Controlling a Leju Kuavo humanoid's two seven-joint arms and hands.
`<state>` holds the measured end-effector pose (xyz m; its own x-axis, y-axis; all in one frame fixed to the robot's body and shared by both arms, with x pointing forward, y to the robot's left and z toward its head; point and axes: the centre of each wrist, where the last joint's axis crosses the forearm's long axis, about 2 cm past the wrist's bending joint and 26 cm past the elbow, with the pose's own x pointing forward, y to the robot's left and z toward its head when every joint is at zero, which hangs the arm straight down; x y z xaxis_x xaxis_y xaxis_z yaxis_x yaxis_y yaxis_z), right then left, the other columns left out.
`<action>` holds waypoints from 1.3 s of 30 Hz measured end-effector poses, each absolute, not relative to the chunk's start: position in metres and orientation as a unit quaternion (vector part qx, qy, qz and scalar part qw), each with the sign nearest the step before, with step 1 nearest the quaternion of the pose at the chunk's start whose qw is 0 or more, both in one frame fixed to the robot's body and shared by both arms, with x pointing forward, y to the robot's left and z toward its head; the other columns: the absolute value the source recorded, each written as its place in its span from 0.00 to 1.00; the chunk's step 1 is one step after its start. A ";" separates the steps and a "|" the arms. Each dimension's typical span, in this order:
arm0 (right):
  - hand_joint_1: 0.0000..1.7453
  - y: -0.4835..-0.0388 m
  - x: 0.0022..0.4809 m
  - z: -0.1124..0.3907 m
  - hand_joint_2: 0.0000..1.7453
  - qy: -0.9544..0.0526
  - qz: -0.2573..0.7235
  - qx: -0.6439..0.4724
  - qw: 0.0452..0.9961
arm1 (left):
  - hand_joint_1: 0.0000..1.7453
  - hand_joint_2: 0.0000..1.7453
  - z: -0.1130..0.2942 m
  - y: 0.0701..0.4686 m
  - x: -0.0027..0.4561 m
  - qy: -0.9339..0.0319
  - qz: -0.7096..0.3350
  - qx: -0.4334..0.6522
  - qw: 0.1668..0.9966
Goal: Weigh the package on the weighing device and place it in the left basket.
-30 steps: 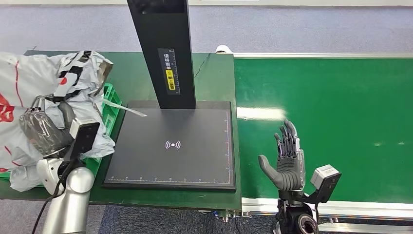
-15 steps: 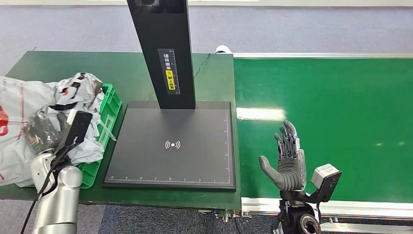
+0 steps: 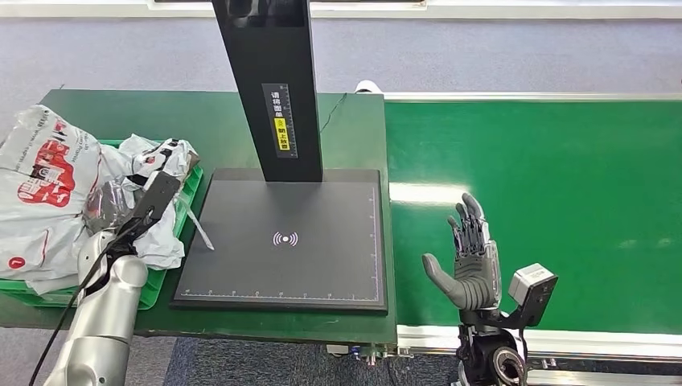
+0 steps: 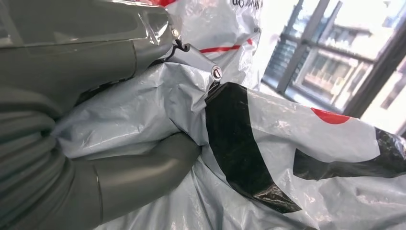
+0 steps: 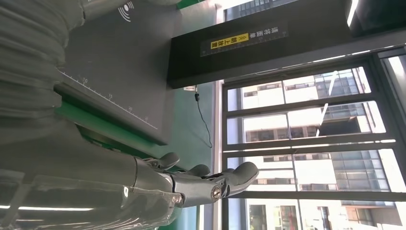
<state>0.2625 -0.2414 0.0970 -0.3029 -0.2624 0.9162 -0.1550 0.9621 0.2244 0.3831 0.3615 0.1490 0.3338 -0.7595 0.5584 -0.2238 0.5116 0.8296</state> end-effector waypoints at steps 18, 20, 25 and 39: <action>0.00 -0.238 0.259 0.095 1.00 -0.805 -0.081 0.118 0.575 | 1.00 1.00 0.166 0.370 0.349 -0.783 0.040 0.496 0.373; 0.00 -0.237 0.259 0.095 1.00 -0.806 -0.081 0.118 0.575 | 1.00 1.00 0.171 0.368 0.348 -0.789 0.052 0.497 0.358; 0.00 -0.237 0.259 0.095 1.00 -0.806 -0.081 0.120 0.574 | 1.00 1.00 0.181 0.367 0.346 -0.795 0.074 0.506 0.326; 0.00 -0.236 0.258 0.095 1.00 -0.806 -0.081 0.120 0.574 | 1.00 1.00 0.196 0.371 0.355 -0.768 0.071 0.537 0.342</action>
<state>0.2581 -0.2355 0.0950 -0.3132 -0.2864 0.9055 -0.1010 0.9581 0.2681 0.3550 0.3705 0.1965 -0.1889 -0.7761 0.6016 -0.8732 0.4131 0.2587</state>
